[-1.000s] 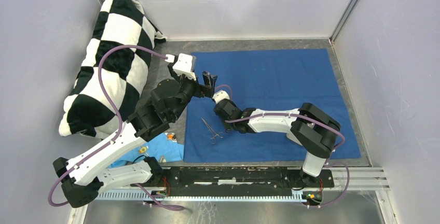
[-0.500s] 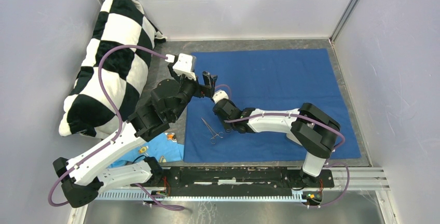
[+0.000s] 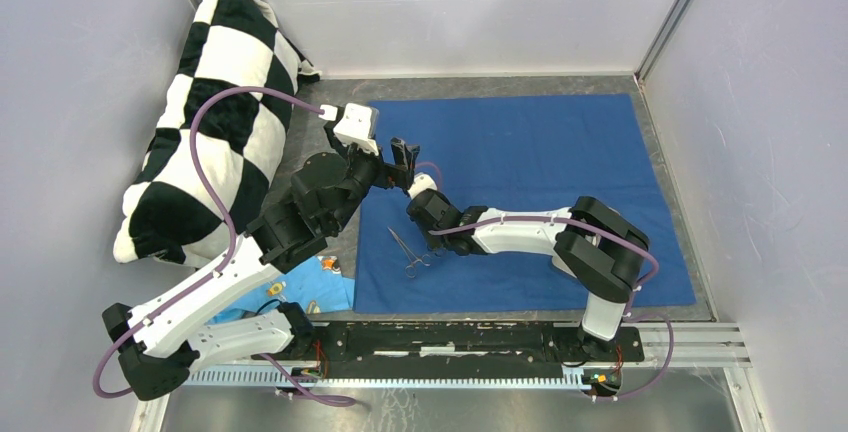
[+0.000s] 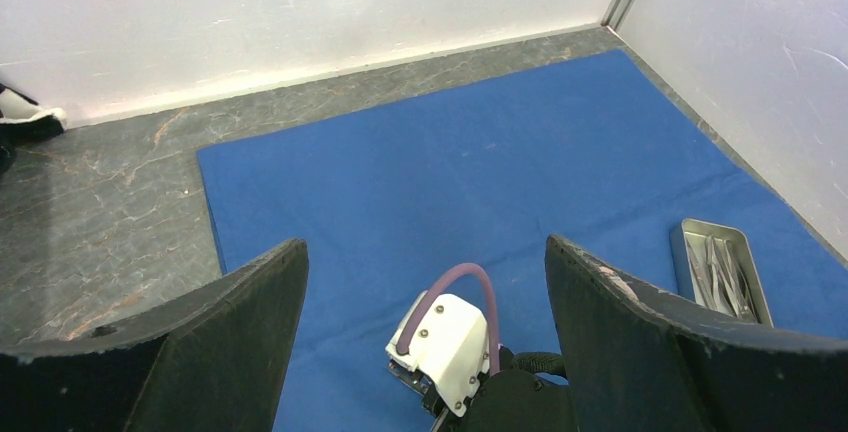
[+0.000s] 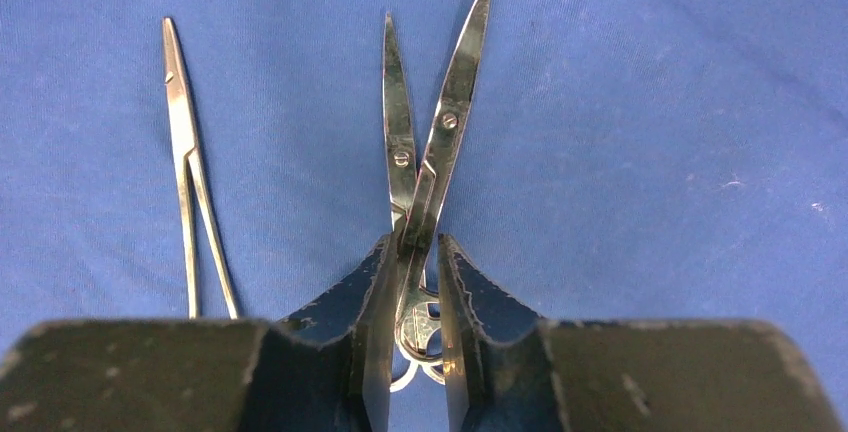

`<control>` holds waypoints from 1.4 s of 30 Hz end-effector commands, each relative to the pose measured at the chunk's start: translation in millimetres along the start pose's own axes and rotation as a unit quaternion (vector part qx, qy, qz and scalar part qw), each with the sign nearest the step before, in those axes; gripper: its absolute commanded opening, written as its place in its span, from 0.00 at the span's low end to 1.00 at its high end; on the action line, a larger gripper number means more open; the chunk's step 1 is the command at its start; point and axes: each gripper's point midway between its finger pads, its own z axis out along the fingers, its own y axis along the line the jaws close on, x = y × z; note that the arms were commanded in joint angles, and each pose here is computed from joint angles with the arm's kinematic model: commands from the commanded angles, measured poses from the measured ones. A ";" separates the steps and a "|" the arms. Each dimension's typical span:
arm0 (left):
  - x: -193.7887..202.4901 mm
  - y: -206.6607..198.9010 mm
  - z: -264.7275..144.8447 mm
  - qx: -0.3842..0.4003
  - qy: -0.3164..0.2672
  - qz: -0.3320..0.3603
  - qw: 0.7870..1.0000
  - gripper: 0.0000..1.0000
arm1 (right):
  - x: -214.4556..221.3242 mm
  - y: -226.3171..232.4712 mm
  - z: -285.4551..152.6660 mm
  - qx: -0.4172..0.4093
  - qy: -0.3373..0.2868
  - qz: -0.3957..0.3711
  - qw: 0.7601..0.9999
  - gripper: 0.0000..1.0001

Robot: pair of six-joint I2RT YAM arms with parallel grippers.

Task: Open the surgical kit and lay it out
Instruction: Place the medical item in the surgical kit.

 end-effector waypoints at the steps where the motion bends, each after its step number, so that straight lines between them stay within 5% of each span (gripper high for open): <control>1: -11.5 -3.2 1.4 0.008 -0.020 0.005 1.000 0.93 | -13.6 1.5 -2.4 0.005 -0.014 -0.004 1.000 0.27; 5: -11.2 -3.5 1.5 0.009 -0.019 0.006 1.000 0.93 | -16.7 4.3 -3.2 -0.003 -0.018 -0.002 1.000 0.40; 11: -10.9 -3.7 1.8 0.009 -0.019 0.006 1.000 0.93 | -14.2 4.3 1.0 -0.003 -0.013 0.000 1.000 0.42; 25: -10.1 -4.5 2.0 0.011 -0.017 0.006 1.000 0.93 | -5.3 1.7 6.8 -0.018 0.000 0.010 1.000 0.24; 33: -9.5 -5.0 2.5 0.012 -0.016 0.006 1.000 0.93 | -2.6 1.3 9.6 -0.014 0.006 0.010 1.000 0.29; 42: -8.9 -5.0 2.8 0.011 -0.015 0.007 1.000 0.93 | -14.6 -1.3 -0.4 -0.014 -0.010 0.009 1.000 0.15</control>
